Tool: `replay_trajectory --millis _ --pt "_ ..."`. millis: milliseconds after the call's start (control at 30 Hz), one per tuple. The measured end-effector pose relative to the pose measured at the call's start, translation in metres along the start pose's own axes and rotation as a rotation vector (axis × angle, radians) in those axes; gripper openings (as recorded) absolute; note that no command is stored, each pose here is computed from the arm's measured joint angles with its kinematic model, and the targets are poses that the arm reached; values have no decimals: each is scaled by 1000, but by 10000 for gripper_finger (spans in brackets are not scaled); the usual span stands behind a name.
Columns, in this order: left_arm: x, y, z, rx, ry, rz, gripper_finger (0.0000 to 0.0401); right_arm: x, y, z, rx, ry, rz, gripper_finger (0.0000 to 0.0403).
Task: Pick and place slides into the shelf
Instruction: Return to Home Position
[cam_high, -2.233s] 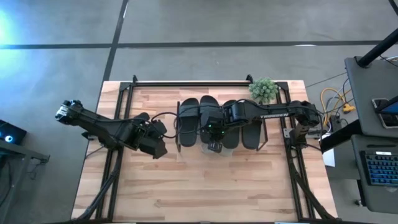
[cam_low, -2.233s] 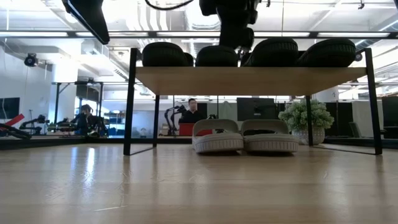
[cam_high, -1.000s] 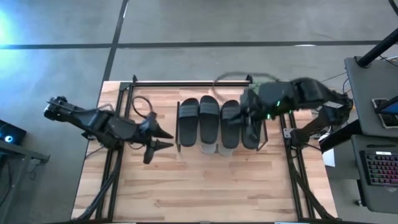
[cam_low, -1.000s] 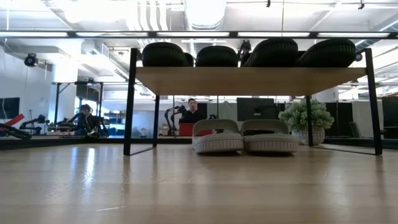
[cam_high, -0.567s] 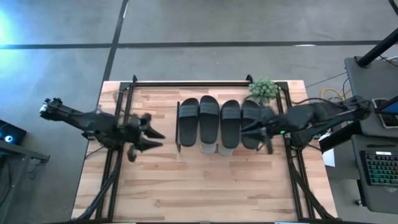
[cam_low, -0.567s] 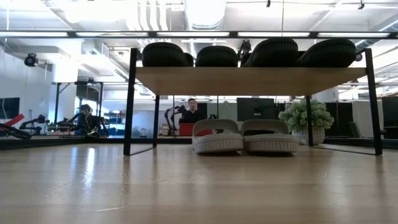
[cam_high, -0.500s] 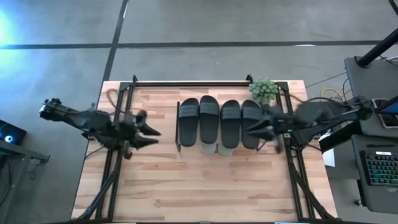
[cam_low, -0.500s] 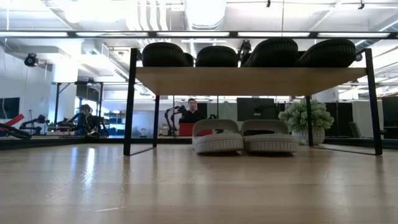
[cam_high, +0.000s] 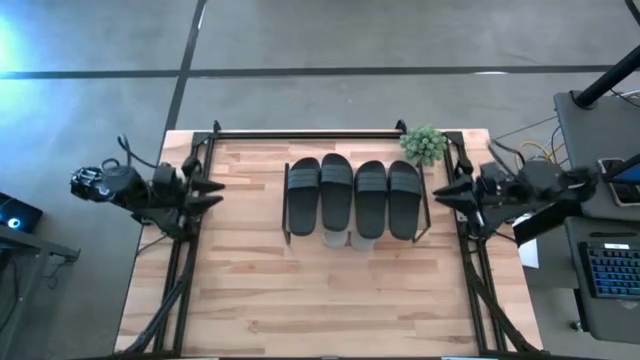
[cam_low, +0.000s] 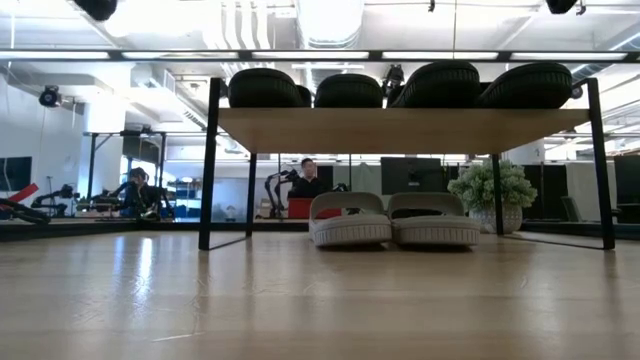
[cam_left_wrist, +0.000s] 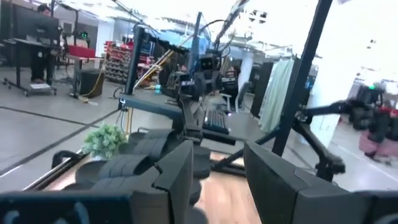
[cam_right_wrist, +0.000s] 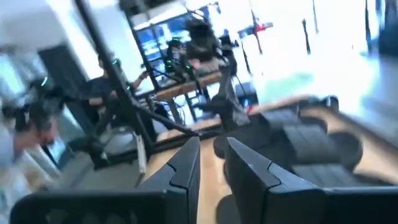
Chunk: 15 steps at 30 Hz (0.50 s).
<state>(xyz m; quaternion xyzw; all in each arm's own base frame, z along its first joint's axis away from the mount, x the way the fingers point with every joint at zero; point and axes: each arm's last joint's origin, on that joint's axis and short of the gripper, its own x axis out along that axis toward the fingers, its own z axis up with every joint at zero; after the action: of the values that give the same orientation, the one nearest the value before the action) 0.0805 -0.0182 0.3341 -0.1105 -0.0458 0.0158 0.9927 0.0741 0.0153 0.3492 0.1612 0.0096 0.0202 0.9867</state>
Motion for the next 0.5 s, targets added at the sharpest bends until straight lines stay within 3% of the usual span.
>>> replay_trajectory --millis 100,333,500 --pt "-6 5 -13 26 -30 -2 128 -8 -5 -8 -91 -72 20 68" --pt "-13 14 -47 23 -153 -26 128 -8 -15 -49 -91 -116 167 68" --pt "-16 20 -69 24 -175 -30 128 -2 -21 -71 -114 -157 167 68"
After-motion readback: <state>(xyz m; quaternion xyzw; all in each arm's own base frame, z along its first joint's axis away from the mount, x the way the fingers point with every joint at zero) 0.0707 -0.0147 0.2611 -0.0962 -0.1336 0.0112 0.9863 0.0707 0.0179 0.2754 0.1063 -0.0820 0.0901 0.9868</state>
